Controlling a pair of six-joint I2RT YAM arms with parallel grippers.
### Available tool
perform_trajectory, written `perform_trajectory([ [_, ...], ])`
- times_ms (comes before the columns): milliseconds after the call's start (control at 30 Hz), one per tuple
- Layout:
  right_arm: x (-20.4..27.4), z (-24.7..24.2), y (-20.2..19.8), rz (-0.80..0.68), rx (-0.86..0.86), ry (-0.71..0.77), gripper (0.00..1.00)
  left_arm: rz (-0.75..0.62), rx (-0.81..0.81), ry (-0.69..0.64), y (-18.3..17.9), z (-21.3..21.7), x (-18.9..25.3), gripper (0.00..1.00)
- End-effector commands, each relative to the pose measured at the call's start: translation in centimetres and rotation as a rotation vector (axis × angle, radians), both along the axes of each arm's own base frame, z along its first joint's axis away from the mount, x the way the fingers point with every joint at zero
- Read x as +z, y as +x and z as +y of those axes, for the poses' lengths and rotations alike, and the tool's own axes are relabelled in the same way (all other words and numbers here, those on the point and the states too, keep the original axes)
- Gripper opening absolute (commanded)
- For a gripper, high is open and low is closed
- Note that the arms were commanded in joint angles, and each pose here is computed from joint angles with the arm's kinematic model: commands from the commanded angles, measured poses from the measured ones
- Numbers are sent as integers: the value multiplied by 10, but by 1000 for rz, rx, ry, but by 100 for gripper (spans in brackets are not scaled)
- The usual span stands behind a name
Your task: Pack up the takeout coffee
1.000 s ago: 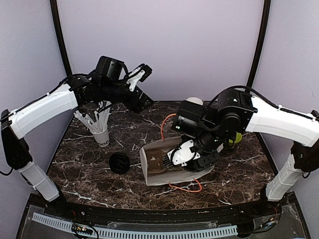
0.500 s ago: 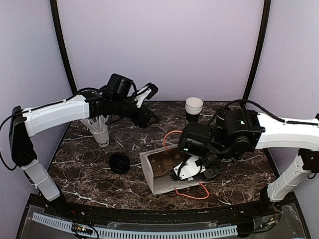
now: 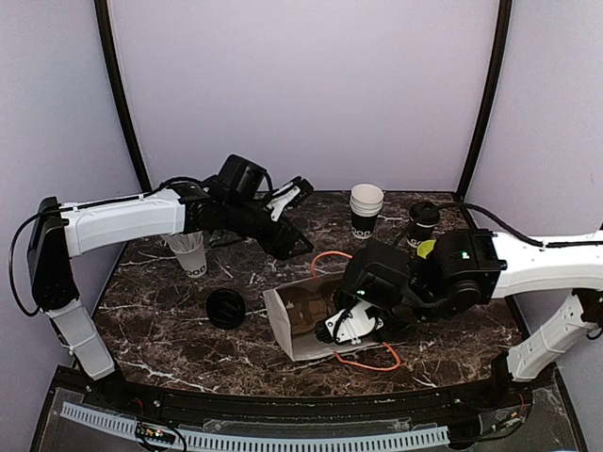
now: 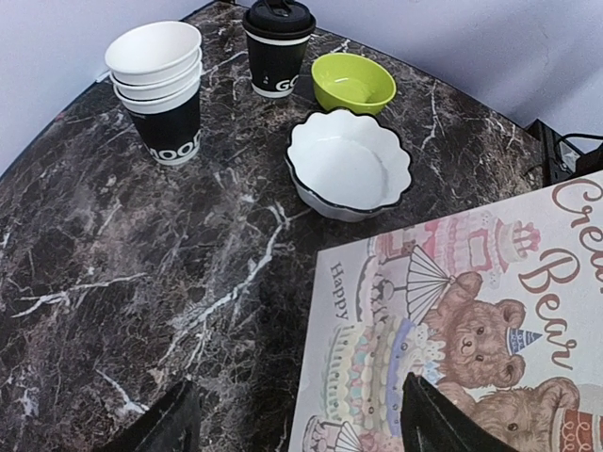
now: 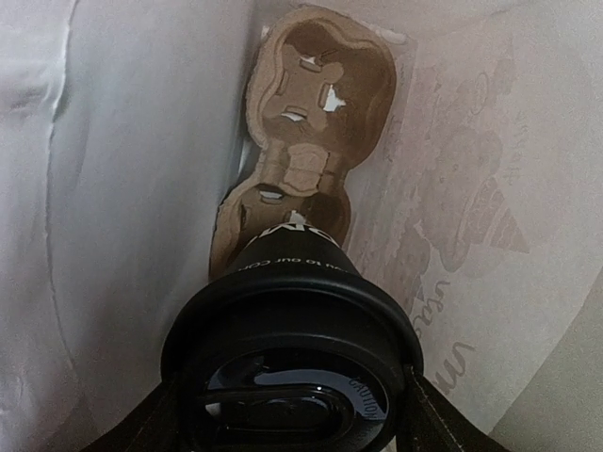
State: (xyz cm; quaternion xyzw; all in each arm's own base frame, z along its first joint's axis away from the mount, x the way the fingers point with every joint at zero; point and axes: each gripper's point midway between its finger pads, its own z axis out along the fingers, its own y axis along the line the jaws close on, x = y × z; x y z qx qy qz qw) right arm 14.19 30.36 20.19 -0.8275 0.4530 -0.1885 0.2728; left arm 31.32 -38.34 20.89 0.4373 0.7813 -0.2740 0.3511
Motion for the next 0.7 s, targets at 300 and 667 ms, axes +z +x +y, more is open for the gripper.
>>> perform_trajectory([
  [300,-14,-3,0,3,26,70,58,64,-171,-14,-44,-27,-14,75],
  [667,-16,-3,11,-86,17,117,59,42,-225,27,-67,-36,-19,75],
])
